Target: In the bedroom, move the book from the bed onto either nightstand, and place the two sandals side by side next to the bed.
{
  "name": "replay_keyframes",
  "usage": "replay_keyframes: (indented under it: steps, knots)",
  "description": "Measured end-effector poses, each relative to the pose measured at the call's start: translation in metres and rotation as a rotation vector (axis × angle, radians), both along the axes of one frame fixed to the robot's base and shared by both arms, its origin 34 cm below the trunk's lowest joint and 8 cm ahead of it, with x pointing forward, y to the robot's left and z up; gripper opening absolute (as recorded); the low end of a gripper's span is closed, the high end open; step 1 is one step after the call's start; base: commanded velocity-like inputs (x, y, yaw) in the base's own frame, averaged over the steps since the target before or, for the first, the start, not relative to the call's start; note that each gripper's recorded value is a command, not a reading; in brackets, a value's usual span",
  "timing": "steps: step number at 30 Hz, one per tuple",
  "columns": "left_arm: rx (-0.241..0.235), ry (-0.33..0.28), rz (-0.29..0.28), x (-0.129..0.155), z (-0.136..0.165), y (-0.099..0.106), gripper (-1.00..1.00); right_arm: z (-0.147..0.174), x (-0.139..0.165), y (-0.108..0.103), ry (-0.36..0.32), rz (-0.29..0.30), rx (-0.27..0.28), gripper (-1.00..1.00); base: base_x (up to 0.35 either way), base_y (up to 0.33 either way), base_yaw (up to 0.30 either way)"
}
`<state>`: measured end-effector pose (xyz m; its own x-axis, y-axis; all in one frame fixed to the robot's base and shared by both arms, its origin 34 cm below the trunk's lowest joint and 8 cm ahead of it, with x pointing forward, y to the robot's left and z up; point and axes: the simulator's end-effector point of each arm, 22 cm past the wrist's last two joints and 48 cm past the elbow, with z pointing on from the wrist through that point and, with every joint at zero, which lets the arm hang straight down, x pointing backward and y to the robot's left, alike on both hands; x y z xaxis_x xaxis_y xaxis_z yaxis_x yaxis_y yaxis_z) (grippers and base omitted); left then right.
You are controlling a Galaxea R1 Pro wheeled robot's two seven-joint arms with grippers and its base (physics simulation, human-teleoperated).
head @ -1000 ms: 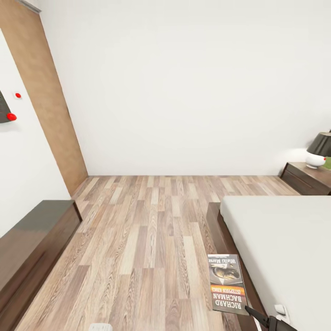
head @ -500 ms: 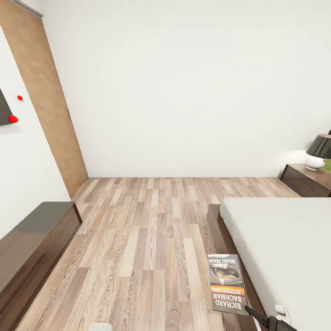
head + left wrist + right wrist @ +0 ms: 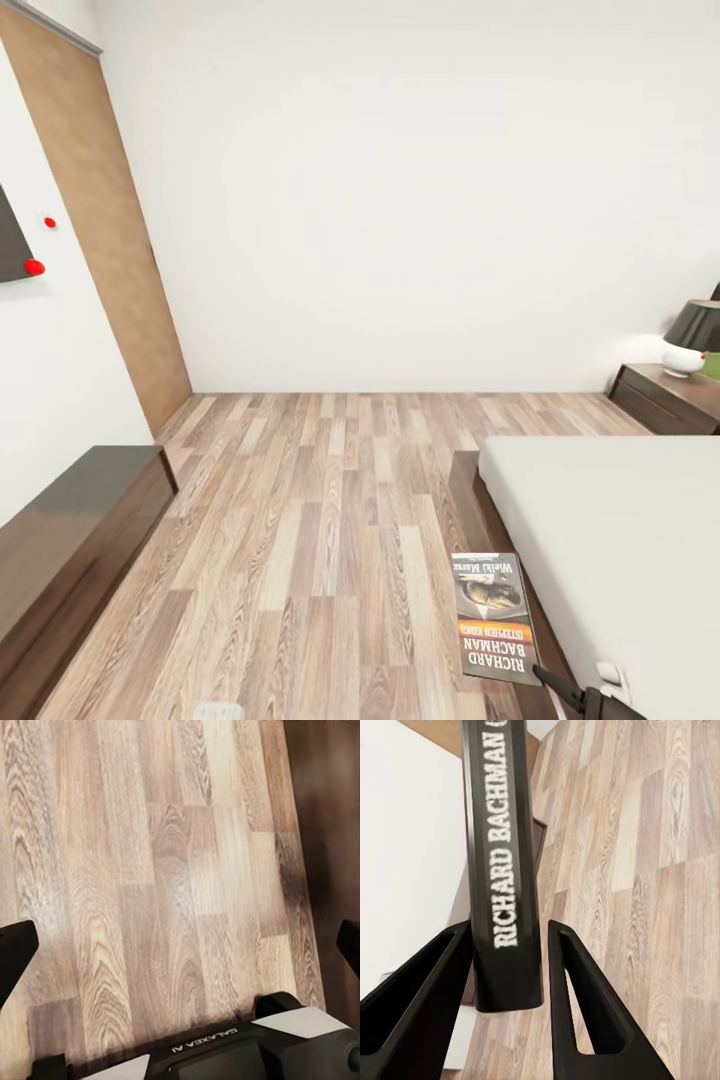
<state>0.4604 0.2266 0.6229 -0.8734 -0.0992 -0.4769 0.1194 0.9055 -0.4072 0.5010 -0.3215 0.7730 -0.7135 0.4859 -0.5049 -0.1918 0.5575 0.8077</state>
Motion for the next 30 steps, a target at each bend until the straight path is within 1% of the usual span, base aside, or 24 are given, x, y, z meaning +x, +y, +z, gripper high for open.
replay_keyframes:
  steps: [12,14,16,21,30]
  knots:
    - [0.004,-0.012,0.003,0.004,0.004,0.002,1.00,0.005,0.002,0.000,-0.012,-0.002,0.001,-1.00,0.000,0.000,0.000]
    - [0.002,-0.012,0.003,0.004,0.004,0.002,1.00,0.007,0.004,0.001,-0.023,0.002,0.003,-1.00,0.000,0.000,0.000]
    - [0.008,-0.010,0.009,0.005,0.003,0.003,1.00,0.005,0.002,0.000,-0.018,-0.001,-0.003,-1.00,0.000,0.000,0.000]
    - [0.028,-0.013,0.025,0.007,0.003,0.013,1.00,0.004,0.001,-0.001,-0.015,-0.005,-0.006,-1.00,0.000,0.000,0.000]
    - [0.029,-0.025,0.025,0.010,0.007,0.012,1.00,0.009,0.003,-0.001,-0.030,-0.005,-0.005,-1.00,0.000,0.000,0.000]
